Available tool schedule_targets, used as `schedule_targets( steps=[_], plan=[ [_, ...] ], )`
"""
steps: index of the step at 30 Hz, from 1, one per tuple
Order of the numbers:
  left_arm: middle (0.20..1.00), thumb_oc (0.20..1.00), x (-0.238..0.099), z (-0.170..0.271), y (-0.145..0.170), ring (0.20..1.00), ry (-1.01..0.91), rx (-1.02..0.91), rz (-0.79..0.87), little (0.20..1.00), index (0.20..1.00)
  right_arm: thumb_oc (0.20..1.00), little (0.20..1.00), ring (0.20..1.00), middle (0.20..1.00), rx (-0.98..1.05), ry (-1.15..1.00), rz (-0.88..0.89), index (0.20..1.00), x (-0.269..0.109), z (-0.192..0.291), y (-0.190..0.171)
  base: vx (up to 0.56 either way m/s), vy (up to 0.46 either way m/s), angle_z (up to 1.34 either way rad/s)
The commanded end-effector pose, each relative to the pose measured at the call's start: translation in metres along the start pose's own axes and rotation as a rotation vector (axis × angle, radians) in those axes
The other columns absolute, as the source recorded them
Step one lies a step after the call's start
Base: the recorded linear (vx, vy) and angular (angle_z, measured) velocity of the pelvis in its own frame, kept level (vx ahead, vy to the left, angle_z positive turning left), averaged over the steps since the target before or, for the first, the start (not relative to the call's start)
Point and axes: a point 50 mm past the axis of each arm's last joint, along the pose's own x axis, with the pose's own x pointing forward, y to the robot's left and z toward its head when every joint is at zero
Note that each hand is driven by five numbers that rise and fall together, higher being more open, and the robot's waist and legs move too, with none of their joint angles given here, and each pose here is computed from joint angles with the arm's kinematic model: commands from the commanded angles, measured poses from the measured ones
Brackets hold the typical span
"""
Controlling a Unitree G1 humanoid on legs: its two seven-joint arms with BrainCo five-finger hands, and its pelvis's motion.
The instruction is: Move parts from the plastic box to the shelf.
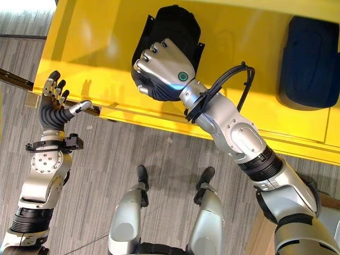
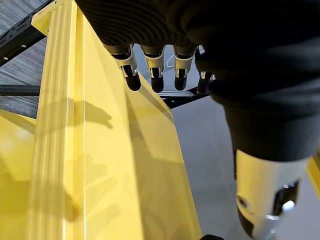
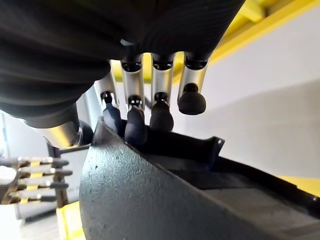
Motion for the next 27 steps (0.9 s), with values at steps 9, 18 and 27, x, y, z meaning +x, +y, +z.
schedule_targets(
  steps=[9,18,27],
  plan=[
    [1.0,1.0,-0.005,0.033,0.008,1.0,-0.189,-0.006,-0.059,1.0,1.0,0.2,0.2,0.2,0.2,-0.111,0.033,-0.203,0.2,0.016,-0.019,-0.027,-0.01,-0.015,0.03],
    [1.0,1.0,-0.005,0.03,0.01,1.0,-0.182,-0.022,-0.058,1.0,1.0,0.2,0.2,0.2,0.2,-0.174,-0.001,-0.246,0.2,0.016,-0.03,-0.027,0.0,0.004,0.01],
    [1.0,1.0,-0.009,0.029,0.01,1.0,-0.183,-0.047,-0.063,1.0,1.0,0.351,0.351,0.351,0.351,-0.099,-0.011,-0.434,0.351,0.014,-0.031,-0.045,0.0,0.012,0.0]
  ],
)
